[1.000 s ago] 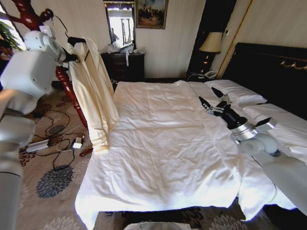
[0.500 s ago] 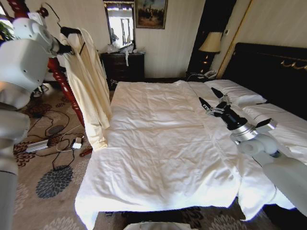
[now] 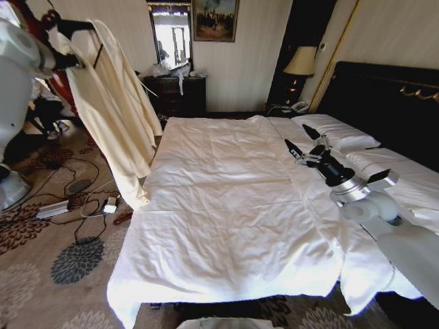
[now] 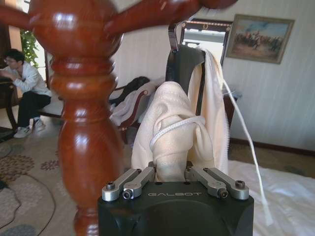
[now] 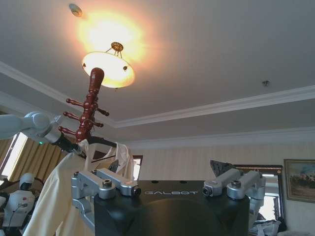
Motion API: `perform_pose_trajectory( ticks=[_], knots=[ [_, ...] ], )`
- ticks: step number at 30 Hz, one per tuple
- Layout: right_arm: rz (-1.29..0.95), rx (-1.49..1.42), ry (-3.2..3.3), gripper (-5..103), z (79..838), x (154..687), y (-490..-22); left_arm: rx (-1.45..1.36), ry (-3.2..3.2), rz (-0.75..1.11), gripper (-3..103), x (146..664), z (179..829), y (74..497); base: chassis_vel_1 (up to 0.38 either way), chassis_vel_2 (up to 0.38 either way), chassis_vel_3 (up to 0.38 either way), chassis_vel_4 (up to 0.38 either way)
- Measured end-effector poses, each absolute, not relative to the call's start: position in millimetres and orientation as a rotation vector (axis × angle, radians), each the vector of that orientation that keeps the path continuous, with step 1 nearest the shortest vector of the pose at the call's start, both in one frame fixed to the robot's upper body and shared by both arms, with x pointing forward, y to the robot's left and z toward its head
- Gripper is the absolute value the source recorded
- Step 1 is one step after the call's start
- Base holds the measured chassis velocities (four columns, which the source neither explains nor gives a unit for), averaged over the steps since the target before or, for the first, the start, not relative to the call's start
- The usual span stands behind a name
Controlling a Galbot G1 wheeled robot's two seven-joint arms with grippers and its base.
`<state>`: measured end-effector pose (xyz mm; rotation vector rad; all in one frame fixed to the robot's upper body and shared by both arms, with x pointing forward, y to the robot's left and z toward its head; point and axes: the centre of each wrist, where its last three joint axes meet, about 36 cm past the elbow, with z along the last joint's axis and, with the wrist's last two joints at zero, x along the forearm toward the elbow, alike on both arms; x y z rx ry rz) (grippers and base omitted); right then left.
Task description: Pick up the clothes from the bed and hang them on the clothes hanger.
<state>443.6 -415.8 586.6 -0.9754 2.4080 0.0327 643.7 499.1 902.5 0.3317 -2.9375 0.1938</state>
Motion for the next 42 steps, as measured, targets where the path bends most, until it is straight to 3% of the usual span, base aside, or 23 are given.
perform_pose_trajectory(
  ticks=[28,31,33,40,42],
  knots=[
    [0.039,-0.948,2.446,100,576,451,-424,0.379,-2.897,0.130,14,668,857,508,0.000,0.000,0.000,0.000],
    [0.040,-0.949,2.443,100,577,451,-424,0.387,-2.924,0.130,29,668,860,507,0.000,0.000,0.000,0.000],
    [0.040,-0.949,2.443,100,577,452,-424,0.387,-2.937,0.131,29,667,862,507,0.000,0.000,0.000,0.000],
    [0.044,-0.948,2.445,100,576,451,-423,0.345,-3.037,0.112,61,649,870,504,0.000,0.000,0.000,0.000],
    [0.045,-0.950,2.444,100,576,450,-423,0.341,-3.043,0.103,61,646,869,504,0.000,0.000,0.000,0.000]
  ],
)
